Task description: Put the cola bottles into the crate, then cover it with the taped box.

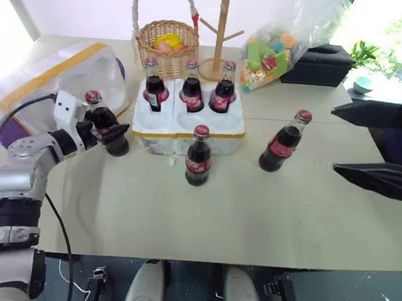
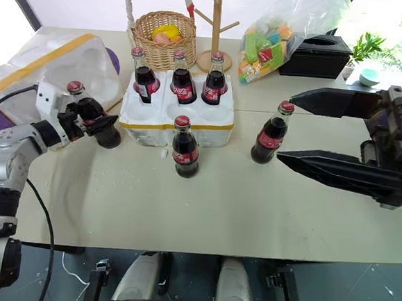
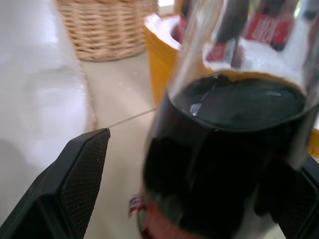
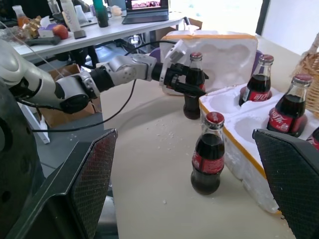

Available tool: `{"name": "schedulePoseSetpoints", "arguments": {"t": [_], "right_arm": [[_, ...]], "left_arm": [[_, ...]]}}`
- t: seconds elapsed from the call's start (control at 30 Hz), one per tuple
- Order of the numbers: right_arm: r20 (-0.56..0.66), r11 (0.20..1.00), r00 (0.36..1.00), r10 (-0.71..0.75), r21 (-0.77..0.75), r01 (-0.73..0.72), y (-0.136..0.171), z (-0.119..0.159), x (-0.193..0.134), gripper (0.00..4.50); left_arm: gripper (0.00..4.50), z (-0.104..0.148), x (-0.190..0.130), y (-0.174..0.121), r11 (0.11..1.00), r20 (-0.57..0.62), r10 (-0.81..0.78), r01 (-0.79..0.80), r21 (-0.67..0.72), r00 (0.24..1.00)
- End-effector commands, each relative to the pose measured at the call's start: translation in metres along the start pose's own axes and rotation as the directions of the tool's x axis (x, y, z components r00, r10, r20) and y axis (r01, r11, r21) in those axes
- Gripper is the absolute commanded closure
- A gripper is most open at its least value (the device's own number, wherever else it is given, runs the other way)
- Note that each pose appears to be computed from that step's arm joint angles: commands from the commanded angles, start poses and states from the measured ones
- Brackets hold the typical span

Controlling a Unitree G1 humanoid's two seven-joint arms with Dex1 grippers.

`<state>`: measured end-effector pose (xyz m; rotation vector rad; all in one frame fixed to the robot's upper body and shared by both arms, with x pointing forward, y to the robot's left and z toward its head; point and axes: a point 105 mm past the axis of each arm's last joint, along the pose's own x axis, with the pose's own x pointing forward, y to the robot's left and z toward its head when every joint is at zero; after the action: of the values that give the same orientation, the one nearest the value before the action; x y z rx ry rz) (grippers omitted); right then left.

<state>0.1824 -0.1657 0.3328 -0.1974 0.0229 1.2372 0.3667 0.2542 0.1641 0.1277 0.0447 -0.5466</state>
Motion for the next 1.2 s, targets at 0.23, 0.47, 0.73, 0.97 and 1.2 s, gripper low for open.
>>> {"name": "schedulePoseSetpoints", "arguments": {"t": [0.23,0.47,0.73,0.97,1.2], "right_arm": [[0.023,0.999,0.999,-0.022,-0.043,0.023,-0.009,-0.003,0.011,0.00],[0.023,0.999,0.999,-0.031,-0.033,0.032,-0.017,-0.010,0.016,0.00],[0.040,0.997,0.997,-0.067,-0.026,0.068,-0.025,-0.013,0.018,0.00],[0.049,0.992,0.991,-0.122,-0.027,0.124,-0.030,-0.018,0.018,0.00],[0.055,0.987,0.986,-0.158,-0.026,0.159,-0.032,-0.022,0.018,0.00]], "left_arm": [[1.72,0.000,-0.018,-0.001,0.998,-0.027,-0.030,0.031,0.045,0.999],[1.72,0.045,-0.048,-0.052,0.920,0.014,-0.373,0.372,-0.125,0.928],[1.72,0.128,-0.028,-0.081,0.804,0.214,-0.563,0.589,-0.085,0.798],[1.72,0.171,0.049,-0.075,0.858,0.339,-0.490,0.513,0.024,0.803],[1.72,0.169,0.095,-0.101,0.796,0.325,-0.582,0.604,0.038,0.746]]}}
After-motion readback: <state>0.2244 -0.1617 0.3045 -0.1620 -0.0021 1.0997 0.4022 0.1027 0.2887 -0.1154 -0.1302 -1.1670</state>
